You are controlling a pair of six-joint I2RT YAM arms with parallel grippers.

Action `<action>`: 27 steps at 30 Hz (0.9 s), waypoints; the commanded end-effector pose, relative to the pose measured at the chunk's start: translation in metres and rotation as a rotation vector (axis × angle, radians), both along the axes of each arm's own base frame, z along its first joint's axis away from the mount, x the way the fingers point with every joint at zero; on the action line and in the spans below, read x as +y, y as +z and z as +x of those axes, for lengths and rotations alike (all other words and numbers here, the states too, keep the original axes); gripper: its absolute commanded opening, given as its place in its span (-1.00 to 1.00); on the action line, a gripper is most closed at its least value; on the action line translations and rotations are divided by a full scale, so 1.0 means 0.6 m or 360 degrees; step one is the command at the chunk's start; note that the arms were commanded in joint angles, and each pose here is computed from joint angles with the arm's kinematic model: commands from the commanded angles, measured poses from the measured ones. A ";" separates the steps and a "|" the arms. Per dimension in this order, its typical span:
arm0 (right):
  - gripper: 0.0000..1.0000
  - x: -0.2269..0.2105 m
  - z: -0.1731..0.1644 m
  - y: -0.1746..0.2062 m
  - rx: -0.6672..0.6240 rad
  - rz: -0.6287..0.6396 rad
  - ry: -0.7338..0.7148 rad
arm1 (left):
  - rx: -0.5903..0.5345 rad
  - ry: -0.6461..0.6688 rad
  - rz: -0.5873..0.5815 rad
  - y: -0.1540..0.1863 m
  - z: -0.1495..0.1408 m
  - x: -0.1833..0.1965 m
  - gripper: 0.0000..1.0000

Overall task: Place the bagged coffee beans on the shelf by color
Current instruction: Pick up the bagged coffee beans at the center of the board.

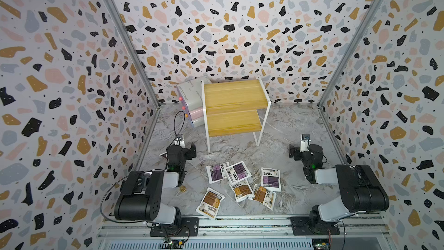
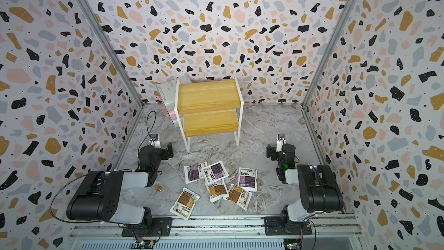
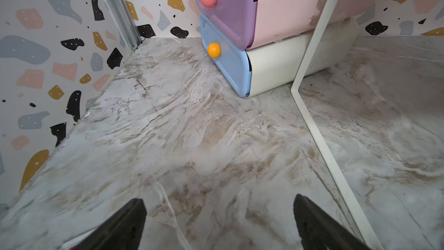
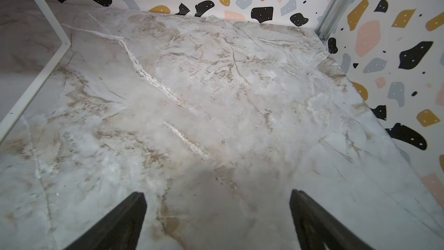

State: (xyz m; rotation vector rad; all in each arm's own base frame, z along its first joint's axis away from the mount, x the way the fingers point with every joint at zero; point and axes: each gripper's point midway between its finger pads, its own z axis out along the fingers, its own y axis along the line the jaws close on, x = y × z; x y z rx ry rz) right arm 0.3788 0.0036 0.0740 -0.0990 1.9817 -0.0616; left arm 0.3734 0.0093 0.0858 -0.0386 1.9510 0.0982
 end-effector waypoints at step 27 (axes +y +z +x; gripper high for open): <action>0.99 -0.008 0.010 0.022 -0.0024 0.0000 -0.0050 | -0.0180 -0.0050 -0.0124 0.035 0.005 0.007 1.00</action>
